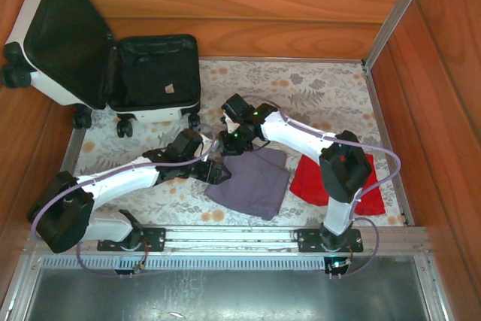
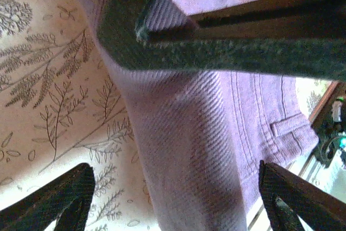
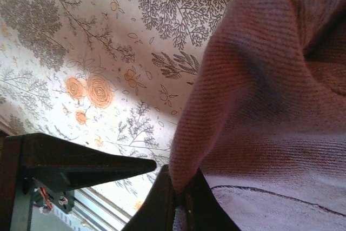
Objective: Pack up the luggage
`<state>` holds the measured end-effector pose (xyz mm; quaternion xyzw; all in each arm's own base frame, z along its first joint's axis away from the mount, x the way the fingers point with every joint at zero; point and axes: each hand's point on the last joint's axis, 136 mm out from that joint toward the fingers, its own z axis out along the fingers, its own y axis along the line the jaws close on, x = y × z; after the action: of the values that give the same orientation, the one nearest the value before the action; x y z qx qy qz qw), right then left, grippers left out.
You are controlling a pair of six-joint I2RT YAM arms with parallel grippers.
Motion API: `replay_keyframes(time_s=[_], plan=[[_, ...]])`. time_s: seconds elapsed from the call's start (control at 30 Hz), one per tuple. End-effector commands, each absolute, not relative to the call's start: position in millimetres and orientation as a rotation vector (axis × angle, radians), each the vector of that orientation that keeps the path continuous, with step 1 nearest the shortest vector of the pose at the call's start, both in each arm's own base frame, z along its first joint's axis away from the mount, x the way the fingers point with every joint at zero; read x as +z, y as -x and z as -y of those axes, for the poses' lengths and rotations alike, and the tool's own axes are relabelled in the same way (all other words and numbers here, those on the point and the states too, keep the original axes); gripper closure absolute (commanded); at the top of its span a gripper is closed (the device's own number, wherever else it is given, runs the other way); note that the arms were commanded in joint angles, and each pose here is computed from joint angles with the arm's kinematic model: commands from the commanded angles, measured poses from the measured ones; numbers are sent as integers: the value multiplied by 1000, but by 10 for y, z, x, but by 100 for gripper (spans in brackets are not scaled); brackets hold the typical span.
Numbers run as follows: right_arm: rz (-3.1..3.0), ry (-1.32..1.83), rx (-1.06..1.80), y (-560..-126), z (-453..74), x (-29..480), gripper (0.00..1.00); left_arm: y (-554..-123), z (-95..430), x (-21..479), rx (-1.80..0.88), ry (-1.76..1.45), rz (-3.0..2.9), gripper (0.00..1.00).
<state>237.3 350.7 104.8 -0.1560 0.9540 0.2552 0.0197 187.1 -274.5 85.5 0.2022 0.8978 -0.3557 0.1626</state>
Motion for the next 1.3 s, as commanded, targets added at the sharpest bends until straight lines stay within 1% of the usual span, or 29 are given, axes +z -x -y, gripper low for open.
replay_keyframes(time_s=[0.0, 0.23, 0.47, 0.57, 0.63, 0.73, 0.83, 0.93, 1.0, 1.13, 1.17, 1.2, 1.27], plan=[[-2926, 460, 951, -2366, -3596, 1189, 100, -1912, 2747, 886, -1012, -551, -2506, 18], [-2911, 412, 1073, -2377, -3659, 1229, 100, -1923, 2802, 760, -1020, -534, -2544, 24], [-2903, 379, 1132, -2389, -3681, 1255, 100, -1932, 2906, 698, -1023, -552, -2548, 24], [-2896, 363, 1165, -2393, -3693, 1274, 100, -1942, 2911, 669, -1019, -535, -2550, 26], [-2892, 351, 1189, -2395, -3697, 1281, 100, -1956, 2915, 666, -1020, -520, -2545, 32], [-2889, 337, 1219, -2394, -3701, 1284, 100, -1981, 2915, 675, -1020, -495, -2536, 48], [-2879, 331, 1245, -2396, -3701, 1305, 100, -1998, 2918, 697, -1024, -481, -2519, 61], [-2872, 330, 1247, -2397, -3692, 1317, 100, -2016, 2910, 685, -1015, -463, -2521, 65], [-2869, 329, 1248, -2394, -3683, 1320, 100, -2022, 2915, 676, -1015, -455, -2524, 71], [-2855, 331, 1249, -2398, -3666, 1357, 100, -2031, 2930, 647, -1018, -442, -2534, 91], [-2852, 331, 1239, -2404, -3656, 1371, 98, -2035, 2930, 638, -1017, -434, -2537, 100], [-2851, 332, 1217, -2411, -3635, 1373, 90, -2043, 2931, 635, -1015, -427, -2539, 100], [-2871, 325, 1090, -2448, -3515, 1357, 49, -2057, 2938, 647, -1014, -414, -2537, 100]])
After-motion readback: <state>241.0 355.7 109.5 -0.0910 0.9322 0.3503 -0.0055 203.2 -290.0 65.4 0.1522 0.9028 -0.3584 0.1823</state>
